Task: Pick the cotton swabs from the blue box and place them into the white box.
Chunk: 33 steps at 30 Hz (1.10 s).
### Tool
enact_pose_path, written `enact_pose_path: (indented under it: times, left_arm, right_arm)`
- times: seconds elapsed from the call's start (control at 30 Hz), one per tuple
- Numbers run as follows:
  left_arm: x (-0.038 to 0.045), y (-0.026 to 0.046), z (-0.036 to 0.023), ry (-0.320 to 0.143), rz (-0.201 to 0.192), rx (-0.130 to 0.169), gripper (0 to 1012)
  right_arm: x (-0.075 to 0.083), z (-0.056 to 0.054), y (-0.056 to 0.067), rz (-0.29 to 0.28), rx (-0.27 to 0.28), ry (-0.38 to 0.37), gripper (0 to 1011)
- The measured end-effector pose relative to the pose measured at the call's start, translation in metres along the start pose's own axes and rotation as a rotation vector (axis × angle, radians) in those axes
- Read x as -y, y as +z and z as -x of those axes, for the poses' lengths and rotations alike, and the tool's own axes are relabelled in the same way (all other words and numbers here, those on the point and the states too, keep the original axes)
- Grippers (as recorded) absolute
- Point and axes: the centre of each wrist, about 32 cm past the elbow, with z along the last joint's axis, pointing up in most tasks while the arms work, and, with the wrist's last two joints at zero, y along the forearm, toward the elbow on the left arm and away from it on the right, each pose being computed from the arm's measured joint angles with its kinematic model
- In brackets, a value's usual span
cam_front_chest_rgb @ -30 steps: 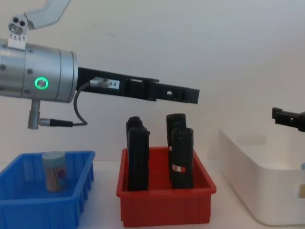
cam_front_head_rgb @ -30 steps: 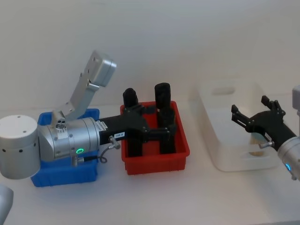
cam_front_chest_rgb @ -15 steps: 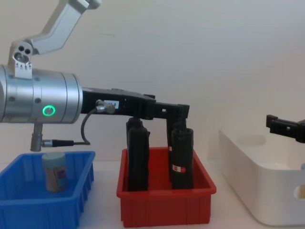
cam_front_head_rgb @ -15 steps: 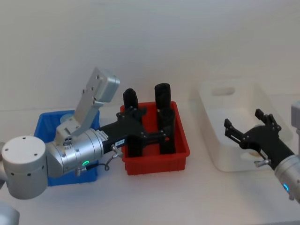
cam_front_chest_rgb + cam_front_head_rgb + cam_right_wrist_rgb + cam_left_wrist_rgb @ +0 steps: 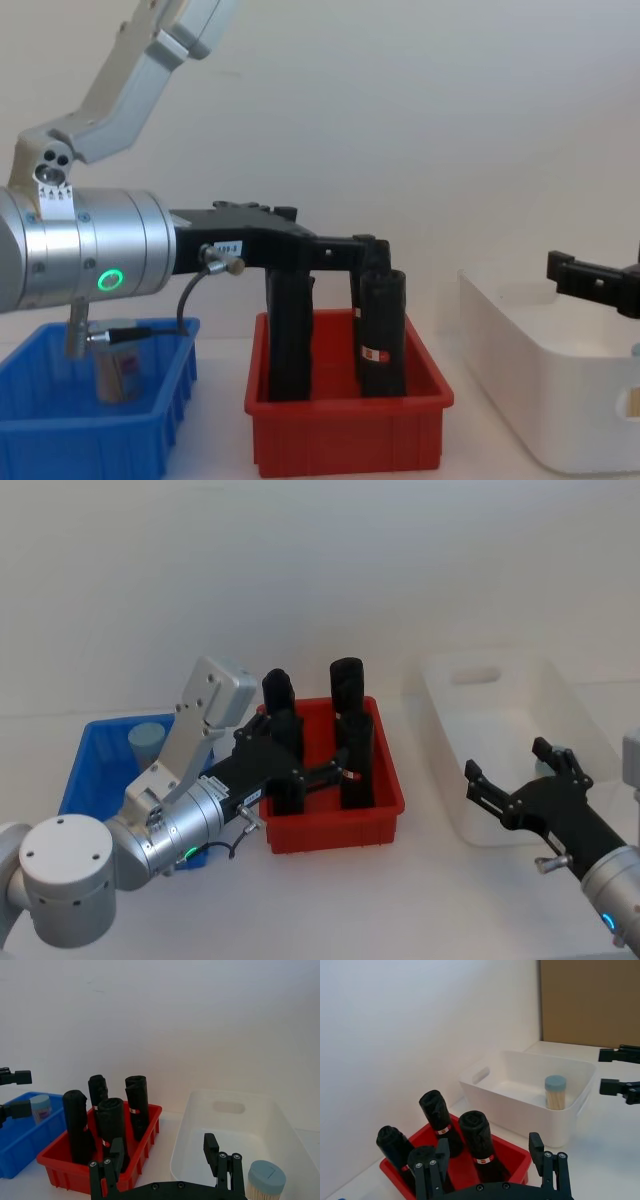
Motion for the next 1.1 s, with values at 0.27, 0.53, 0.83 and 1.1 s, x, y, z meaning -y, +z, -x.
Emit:
enact_pose_path:
  times: [0.27, 0.53, 0.83, 1.1]
  left_arm:
    - [-0.0032, -0.0106, 0.0127, 0.08, 0.025, 0.023, 1004]
    - [-0.0069, -0.021, 0.0256, 0.159, 0.052, 0.041, 1004]
    - [-0.0117, -0.0317, 0.0408, 0.249, 0.09, 0.059, 1004]
    - [-0.0141, -0.0367, 0.0478, 0.29, 0.108, 0.064, 1004]
  right_arm:
    - [0.003, 0.003, 0.0, 0.002, -0.004, 0.003, 1001]
    - [0.004, 0.003, 0.001, 0.001, -0.005, 0.003, 1002]
    - [0.003, 0.003, 0.001, 0.0, -0.004, 0.003, 1002]
    - [0.002, 0.002, 0.001, -0.001, -0.004, 0.006, 1002]
